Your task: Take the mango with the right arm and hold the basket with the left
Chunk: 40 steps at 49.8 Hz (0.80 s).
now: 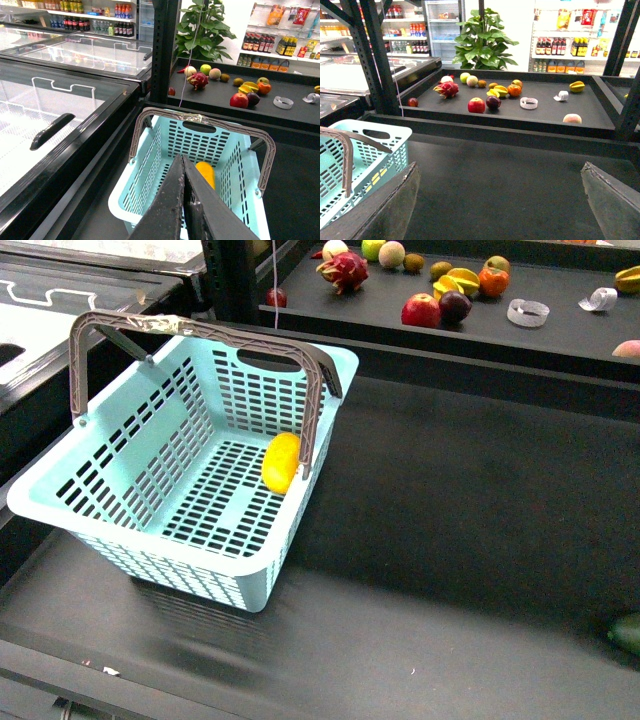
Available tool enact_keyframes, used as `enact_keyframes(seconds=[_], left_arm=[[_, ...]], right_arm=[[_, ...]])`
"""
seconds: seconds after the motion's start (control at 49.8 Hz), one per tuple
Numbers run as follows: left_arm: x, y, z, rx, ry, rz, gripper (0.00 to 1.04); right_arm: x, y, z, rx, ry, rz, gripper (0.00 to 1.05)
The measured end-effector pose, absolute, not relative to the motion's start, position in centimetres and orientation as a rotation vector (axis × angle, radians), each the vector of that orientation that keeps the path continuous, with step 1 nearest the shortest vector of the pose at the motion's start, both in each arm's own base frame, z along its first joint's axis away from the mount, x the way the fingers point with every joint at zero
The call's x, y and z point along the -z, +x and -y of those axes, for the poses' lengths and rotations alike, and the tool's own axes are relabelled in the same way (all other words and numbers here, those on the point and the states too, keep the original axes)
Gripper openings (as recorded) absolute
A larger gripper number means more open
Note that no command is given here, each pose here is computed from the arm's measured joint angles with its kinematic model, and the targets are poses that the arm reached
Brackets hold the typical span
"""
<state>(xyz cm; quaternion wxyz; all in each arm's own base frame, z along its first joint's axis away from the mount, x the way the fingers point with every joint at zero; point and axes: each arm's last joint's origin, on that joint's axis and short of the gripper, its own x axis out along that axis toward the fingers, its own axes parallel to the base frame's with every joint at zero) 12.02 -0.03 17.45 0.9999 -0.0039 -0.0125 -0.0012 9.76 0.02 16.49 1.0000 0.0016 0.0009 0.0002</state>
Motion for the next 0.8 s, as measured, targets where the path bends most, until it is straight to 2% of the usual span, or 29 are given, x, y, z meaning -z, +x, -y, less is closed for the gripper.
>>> enact_keyframes(seconds=[0.542, 0.623, 0.804], left_arm=[[-17.4, 10.8, 0.0, 0.002, -0.008, 0.027, 0.02], [-16.9, 10.0, 0.0, 0.003, -0.007, -0.008, 0.02], [-17.1, 9.7, 0.0, 0.003, -0.007, 0.02, 0.02]], right_arm=[[-16.5, 9.8, 0.0, 0.0, 0.003, -0.002, 0.96], [-16.5, 9.8, 0.0, 0.0, 0.003, -0.002, 0.96], [-16.5, 9.8, 0.0, 0.0, 0.003, -0.002, 0.96]])
